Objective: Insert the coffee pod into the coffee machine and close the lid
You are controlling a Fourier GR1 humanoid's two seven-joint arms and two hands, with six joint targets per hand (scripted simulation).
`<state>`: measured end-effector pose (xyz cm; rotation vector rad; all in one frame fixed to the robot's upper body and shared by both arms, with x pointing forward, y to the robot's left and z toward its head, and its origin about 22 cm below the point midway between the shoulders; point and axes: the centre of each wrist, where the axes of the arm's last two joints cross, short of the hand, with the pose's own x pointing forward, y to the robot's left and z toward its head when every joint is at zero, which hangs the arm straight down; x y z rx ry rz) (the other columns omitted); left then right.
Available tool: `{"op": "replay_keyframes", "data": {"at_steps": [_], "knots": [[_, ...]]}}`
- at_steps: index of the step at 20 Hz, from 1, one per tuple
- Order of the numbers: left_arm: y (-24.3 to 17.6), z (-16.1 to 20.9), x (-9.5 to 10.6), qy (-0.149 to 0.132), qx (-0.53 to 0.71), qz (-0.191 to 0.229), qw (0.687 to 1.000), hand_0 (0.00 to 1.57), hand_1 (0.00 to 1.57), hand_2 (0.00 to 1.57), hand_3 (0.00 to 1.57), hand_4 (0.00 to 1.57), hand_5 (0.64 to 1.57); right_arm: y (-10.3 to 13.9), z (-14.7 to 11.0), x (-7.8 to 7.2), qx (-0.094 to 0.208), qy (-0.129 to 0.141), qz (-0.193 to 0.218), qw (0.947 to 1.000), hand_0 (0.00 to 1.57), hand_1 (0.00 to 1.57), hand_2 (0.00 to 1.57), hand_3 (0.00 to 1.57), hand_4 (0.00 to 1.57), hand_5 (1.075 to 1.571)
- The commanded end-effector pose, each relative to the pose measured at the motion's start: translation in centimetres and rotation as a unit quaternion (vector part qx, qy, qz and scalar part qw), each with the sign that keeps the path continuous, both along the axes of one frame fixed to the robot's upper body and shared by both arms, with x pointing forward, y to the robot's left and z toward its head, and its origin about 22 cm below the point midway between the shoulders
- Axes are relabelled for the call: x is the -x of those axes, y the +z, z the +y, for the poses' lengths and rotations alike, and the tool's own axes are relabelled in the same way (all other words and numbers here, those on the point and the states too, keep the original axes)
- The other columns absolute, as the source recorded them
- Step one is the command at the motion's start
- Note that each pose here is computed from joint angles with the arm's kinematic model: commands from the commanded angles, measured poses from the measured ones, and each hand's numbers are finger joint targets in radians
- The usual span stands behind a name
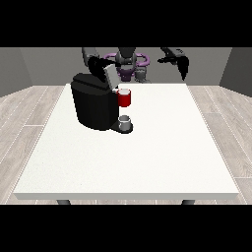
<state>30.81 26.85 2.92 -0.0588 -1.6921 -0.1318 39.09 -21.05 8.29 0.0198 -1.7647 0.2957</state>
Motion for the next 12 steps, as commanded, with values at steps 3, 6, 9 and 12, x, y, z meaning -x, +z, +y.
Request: {"op": "replay_keyframes", "data": {"at_steps": [3,6,9,12], "knots": [[-1.4,0.0,1.2,-0.001,0.008,0.022,1.0,0.0,0.0,0.0,0.0,0.02,1.571,-1.2,2.3,0.0,0.021,0.01,0.043,0.9988,0.0,0.0,0.0,0.0,0.18,1.571],[0.8,0.2,-0.5,-0.004,-0.004,-0.012,1.0,0.0,0.0,0.0,0.0,0.16,1.571,0.1,3.3,-0.9,0.026,0.002,-0.009,0.9996,0.0,0.0,0.0,0.0,0.21,1.571],[-1.1,0.6,1.0,0.003,-0.001,0.013,1.0,0.0,0.0,0.0,0.0,0.15,1.571,-0.4,3.8,-0.4,0.054,0.033,0.004,0.998,0.0,0.0,0.0,0.0,0.06,1.571],[-1.9,3.4,1.0,0.017,0.006,0.003,1.0,0.0,0.0,0.0,0.0,0.14,1.571,1.7,4.0,-0.9,0.061,0.037,-0.022,0.9972,0.0,0.0,0.0,0.0,0.12,1.571]]}}
